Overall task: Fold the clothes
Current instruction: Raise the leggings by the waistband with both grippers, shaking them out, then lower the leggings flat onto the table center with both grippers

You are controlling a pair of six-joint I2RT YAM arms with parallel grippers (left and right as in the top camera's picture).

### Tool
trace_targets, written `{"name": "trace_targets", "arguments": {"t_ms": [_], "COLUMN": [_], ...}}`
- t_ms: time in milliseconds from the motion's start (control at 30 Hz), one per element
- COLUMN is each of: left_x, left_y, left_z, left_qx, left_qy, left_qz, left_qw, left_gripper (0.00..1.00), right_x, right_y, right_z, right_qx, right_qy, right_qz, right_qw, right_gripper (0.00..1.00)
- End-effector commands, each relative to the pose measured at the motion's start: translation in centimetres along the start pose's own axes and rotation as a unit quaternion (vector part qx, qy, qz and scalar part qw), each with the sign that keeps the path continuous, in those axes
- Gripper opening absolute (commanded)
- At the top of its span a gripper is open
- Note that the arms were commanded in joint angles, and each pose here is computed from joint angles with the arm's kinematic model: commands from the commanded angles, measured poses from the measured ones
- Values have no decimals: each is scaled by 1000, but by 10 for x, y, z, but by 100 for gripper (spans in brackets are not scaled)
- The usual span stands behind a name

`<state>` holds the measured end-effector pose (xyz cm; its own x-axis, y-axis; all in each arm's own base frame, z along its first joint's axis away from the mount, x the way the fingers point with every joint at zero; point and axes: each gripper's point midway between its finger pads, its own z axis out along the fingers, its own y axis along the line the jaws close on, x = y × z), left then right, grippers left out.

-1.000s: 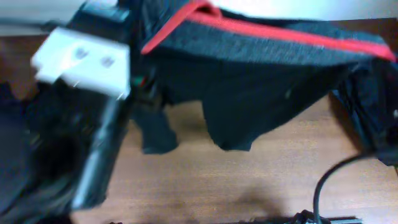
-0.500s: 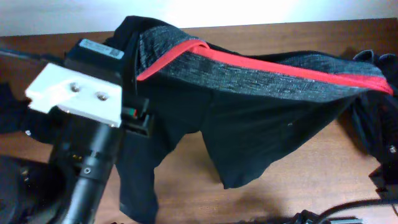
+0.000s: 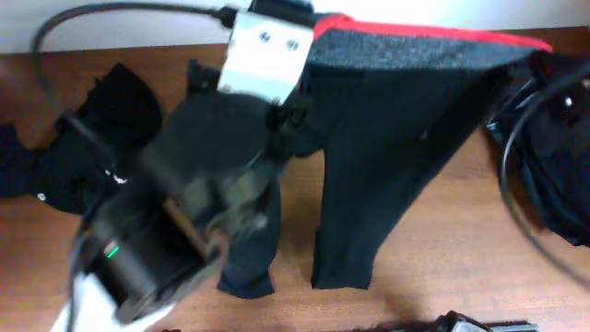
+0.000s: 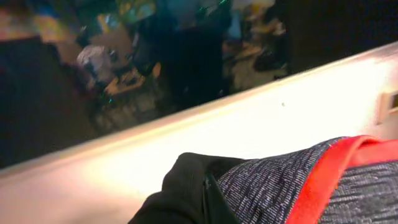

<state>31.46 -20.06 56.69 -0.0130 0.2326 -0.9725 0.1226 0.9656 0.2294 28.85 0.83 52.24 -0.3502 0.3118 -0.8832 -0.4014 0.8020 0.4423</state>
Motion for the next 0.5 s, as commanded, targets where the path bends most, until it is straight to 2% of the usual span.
{"name": "trace_targets", "arguments": {"t_ms": [0, 300, 467], "left_x": [11, 72, 124], "left_y": [40, 54, 60], "left_z": [20, 104, 157], "left_qx": [-87, -122, -128], "left_qy": [17, 84, 133], "left_qz": [-45, -57, -76], "left_qw": [995, 987, 980], "left_gripper": [1, 1, 1], "right_x": [2, 39, 70], "right_y": [-34, -90, -114], "right_z": [13, 89, 136], "right_qx": [29, 43, 64], "right_qy": [14, 104, 157], "right_qz": [-9, 1, 2], "right_qw": [999, 994, 986], "right_gripper": [4, 4, 4]}}
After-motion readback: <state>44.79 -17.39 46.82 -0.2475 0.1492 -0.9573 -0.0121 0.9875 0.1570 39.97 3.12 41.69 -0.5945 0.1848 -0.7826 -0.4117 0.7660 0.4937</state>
